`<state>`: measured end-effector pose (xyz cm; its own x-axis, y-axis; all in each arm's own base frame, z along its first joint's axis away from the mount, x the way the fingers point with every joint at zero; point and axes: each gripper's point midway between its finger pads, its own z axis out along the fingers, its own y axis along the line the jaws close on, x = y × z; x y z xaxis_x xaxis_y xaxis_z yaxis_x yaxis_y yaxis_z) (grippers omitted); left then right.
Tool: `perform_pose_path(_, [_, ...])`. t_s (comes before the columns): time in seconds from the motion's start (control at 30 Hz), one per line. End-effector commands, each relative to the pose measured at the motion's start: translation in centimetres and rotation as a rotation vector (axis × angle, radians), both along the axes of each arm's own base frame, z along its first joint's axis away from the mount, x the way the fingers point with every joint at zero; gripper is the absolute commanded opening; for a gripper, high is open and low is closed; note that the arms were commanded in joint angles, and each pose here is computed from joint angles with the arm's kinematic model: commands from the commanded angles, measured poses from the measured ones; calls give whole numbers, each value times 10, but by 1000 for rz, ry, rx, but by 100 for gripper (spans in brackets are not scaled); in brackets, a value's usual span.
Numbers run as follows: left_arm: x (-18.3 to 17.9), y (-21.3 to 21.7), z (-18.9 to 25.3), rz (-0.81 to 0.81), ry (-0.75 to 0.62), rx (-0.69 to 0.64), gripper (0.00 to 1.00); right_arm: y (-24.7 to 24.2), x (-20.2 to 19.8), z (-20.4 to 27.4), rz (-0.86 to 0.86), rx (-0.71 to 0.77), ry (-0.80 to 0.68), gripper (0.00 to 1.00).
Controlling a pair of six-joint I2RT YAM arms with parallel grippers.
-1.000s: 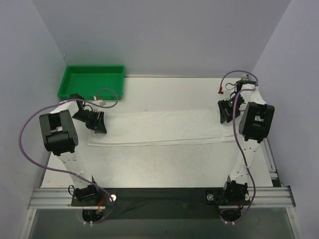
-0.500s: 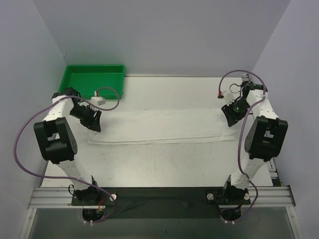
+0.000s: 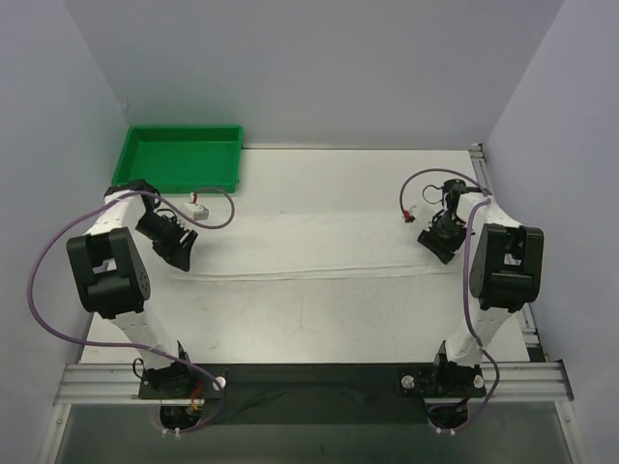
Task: Roll the towels
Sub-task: Fold the towel
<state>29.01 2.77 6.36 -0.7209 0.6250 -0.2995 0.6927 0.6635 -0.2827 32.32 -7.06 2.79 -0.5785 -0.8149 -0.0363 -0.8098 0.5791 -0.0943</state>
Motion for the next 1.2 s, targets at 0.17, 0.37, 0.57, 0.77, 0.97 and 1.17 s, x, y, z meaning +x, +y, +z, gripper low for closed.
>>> perform_pose_path(0.17, [-2,8,-1,-74,-24,51,63,-15,2,5,78,-99,-19,47])
perform_pose_path(0.37, [-1,16,-3,-124,-63,94,64,-21,-3,3,103,-148,9,47])
perform_pose_path(0.57, [0,22,-10,-158,-60,131,59,-21,5,3,80,-146,-6,30])
perform_pose_path(0.77, [1,28,-19,-174,-72,171,52,-21,9,4,80,-149,-12,11])
perform_pose_path(0.97, [5,33,-23,-172,-84,204,33,-22,10,5,64,-150,-14,0])
perform_pose_path(1.17, [5,33,-19,-163,-95,208,10,-22,14,10,48,-139,-36,0])
